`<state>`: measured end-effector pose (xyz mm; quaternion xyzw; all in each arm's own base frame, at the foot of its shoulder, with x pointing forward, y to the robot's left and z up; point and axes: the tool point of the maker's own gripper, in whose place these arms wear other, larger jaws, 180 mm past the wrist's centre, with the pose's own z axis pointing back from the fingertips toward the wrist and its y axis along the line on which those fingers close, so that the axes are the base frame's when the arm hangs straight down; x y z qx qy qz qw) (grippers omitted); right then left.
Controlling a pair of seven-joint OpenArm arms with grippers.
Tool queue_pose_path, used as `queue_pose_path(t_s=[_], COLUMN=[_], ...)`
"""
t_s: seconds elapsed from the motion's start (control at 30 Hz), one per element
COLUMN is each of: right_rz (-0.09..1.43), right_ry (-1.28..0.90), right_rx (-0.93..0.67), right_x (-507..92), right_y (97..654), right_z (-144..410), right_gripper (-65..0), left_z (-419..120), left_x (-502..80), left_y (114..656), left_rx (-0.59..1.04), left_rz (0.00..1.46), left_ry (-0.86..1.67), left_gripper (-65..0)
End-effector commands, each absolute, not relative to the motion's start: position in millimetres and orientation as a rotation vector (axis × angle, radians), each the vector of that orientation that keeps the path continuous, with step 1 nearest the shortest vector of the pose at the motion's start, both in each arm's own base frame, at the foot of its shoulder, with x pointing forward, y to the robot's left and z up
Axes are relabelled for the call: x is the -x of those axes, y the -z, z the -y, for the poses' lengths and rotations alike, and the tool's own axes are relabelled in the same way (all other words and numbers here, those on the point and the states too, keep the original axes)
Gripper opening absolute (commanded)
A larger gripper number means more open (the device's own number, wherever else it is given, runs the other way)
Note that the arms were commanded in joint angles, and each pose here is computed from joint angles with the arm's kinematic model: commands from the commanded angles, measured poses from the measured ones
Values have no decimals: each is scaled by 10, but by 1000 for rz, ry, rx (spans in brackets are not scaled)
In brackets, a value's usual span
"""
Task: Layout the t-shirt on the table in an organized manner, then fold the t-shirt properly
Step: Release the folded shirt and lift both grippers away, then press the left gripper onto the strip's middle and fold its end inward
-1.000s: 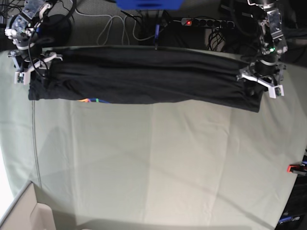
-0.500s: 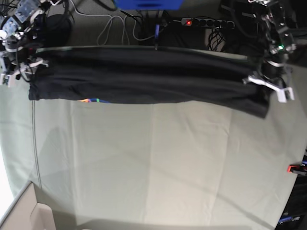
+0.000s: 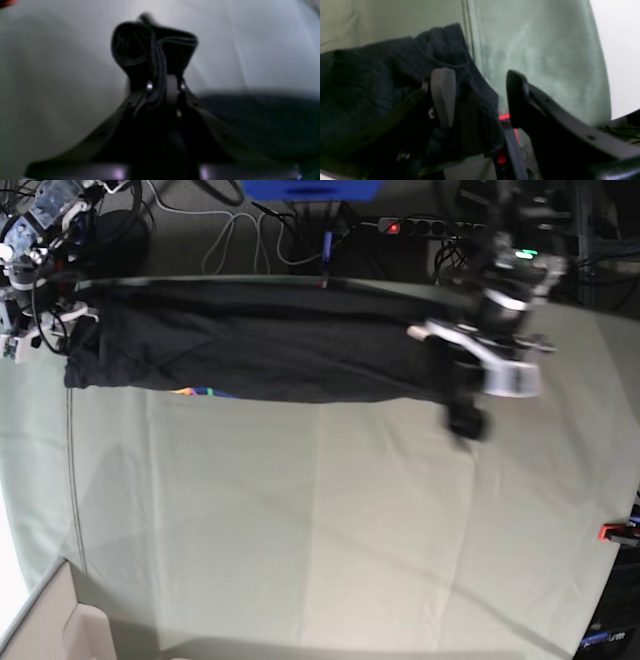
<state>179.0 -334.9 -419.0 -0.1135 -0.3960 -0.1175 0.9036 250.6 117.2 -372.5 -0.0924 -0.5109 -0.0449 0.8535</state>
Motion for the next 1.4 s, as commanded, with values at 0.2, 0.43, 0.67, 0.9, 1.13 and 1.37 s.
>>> queue_pose_path(t_s=[0.2, 0.43, 0.67, 0.9, 1.13, 1.37], right_rz=[887, 894, 888, 887, 887, 890], right_ry=[261, 250, 249, 249, 249, 291], right_rx=[279, 298, 298, 299, 299, 322], right_x=[-1873, -1895, -1871, -1865, -1865, -1790], right_y=[3988, 3931, 3942, 3945, 3945, 3918], right_z=[3531, 3616, 3616, 3616, 3616, 3717], right_gripper=[-321, -321, -319, -319, -319, -280], left_z=[35, 632, 753, 1044, 1136, 1231], left_x=[-2445, -2359, -2411, -2386, -2358, -2280], left_y=[3661, 3913, 3964, 3901, 3864, 3877], left_rx=[290, 302, 277, 310, 328, 345], left_rz=[1088, 1023, 1026, 1048, 1055, 1031], left_ry=[360, 578, 566, 616, 637, 669], left_gripper=[-650, -650, -613, -607, -606, -490])
